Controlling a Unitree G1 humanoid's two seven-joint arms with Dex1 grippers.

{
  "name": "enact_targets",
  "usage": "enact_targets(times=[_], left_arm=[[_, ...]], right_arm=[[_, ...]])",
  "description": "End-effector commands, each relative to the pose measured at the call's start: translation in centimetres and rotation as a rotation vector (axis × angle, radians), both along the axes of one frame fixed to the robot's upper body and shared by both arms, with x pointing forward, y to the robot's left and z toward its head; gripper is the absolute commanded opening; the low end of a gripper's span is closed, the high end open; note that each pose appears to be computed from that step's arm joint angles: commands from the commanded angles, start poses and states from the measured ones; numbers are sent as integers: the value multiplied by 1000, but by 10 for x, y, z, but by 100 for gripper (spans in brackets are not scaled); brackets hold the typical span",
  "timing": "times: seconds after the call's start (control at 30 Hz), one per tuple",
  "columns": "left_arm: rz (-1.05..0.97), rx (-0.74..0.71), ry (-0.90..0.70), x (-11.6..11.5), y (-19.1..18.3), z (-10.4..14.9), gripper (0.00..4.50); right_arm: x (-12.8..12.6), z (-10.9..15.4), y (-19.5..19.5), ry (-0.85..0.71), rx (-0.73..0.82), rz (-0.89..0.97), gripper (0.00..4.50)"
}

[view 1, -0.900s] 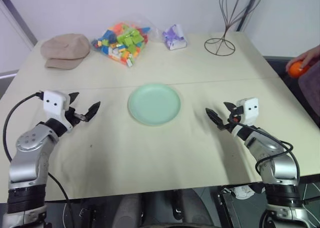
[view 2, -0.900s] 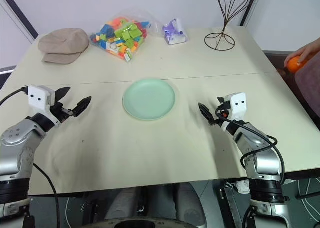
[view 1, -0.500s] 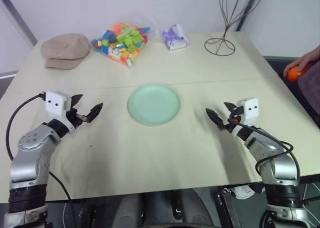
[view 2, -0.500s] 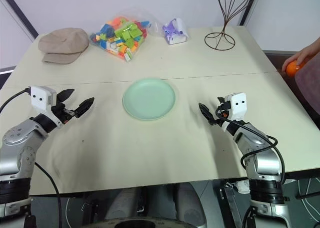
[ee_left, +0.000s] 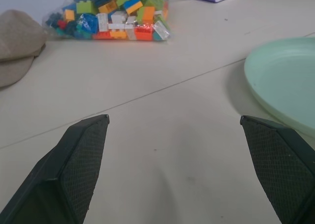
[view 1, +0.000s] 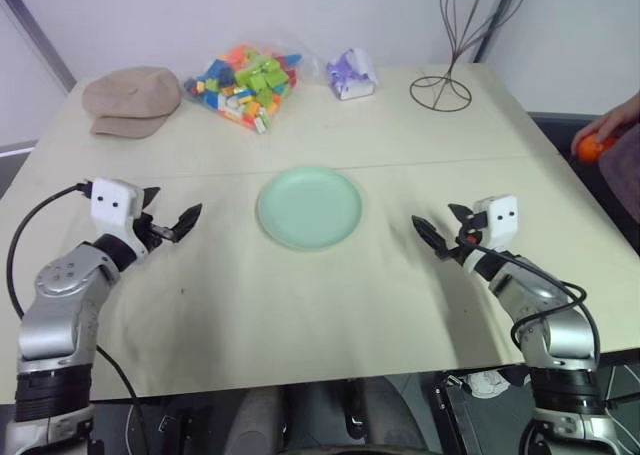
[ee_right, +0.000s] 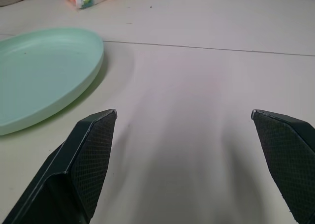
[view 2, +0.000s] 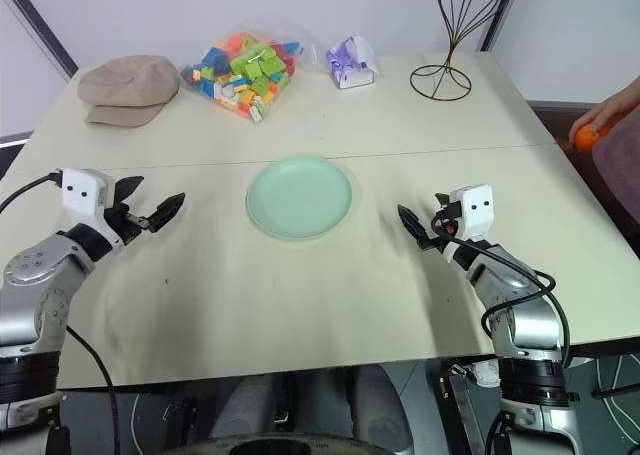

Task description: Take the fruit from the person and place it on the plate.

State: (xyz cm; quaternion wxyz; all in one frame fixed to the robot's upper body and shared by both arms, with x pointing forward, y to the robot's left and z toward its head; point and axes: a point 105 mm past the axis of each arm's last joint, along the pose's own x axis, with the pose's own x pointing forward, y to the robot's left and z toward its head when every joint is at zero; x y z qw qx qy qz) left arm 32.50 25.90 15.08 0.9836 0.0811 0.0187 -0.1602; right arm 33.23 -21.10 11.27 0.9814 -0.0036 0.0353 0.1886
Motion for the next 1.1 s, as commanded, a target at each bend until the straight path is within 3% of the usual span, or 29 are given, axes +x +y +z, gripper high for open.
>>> enact_targets(times=[0.03,1.1], left_arm=[[-8,2,-40,0,-3,14,447],[-35,-11,-30,-3,-5,15,447]], right_arm=[[0,20,-2,-73,-4,-3,450],[-1,21,-2,-77,4,-12,450]])
